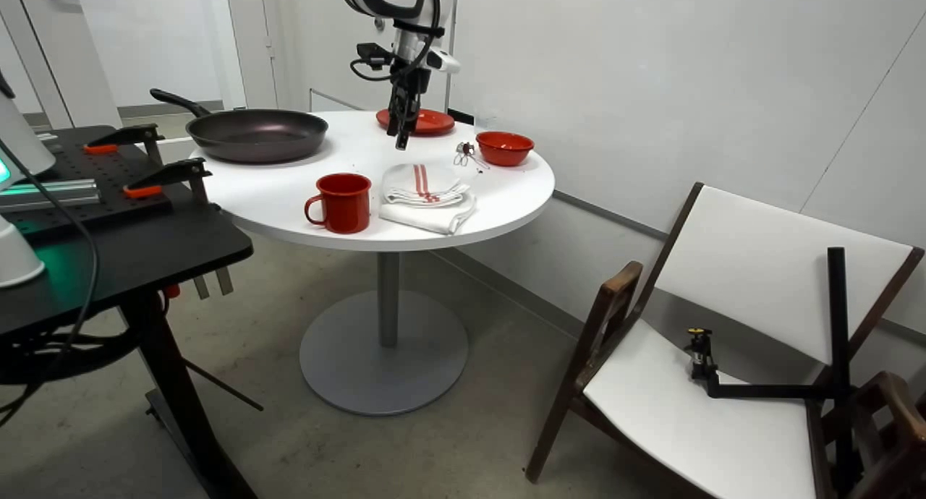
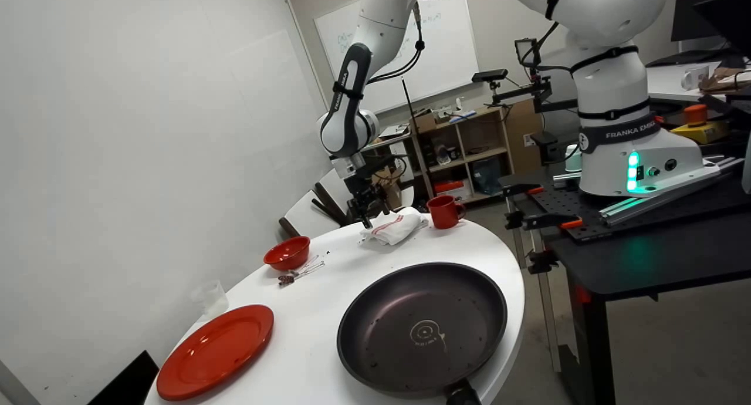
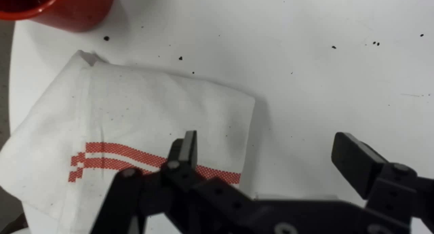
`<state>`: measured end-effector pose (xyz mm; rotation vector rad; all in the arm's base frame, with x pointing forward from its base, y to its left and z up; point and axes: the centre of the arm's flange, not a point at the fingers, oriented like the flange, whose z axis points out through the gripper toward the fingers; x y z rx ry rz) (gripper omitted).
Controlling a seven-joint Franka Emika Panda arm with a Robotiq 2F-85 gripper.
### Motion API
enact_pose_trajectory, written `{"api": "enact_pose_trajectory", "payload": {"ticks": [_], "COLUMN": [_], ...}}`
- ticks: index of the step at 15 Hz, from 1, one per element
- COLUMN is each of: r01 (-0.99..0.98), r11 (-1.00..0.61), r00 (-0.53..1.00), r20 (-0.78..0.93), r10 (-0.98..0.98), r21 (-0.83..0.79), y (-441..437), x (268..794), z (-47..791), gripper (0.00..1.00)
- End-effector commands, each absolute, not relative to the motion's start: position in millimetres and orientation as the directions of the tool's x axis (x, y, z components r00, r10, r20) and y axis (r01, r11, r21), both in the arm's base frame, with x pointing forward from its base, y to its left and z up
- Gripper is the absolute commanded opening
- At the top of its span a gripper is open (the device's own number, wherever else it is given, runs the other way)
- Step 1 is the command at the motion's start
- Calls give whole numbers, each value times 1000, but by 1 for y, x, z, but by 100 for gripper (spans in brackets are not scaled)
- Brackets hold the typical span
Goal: Use the towel to wipe the pan
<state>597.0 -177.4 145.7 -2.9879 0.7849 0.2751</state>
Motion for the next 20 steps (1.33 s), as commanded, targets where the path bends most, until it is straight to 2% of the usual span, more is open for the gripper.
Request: {"api": "enact_pose_trajectory", "payload": {"ticks": [1, 20], "r01": [-504, -599], "r11": [-863, -791], "r00": [848, 731], "r20": [-177, -319], "r10": [-499, -603], "r21": [18, 124], "y": [-180, -219], "x": [601, 645], "z": [150, 80], "gripper": [100, 100]}}
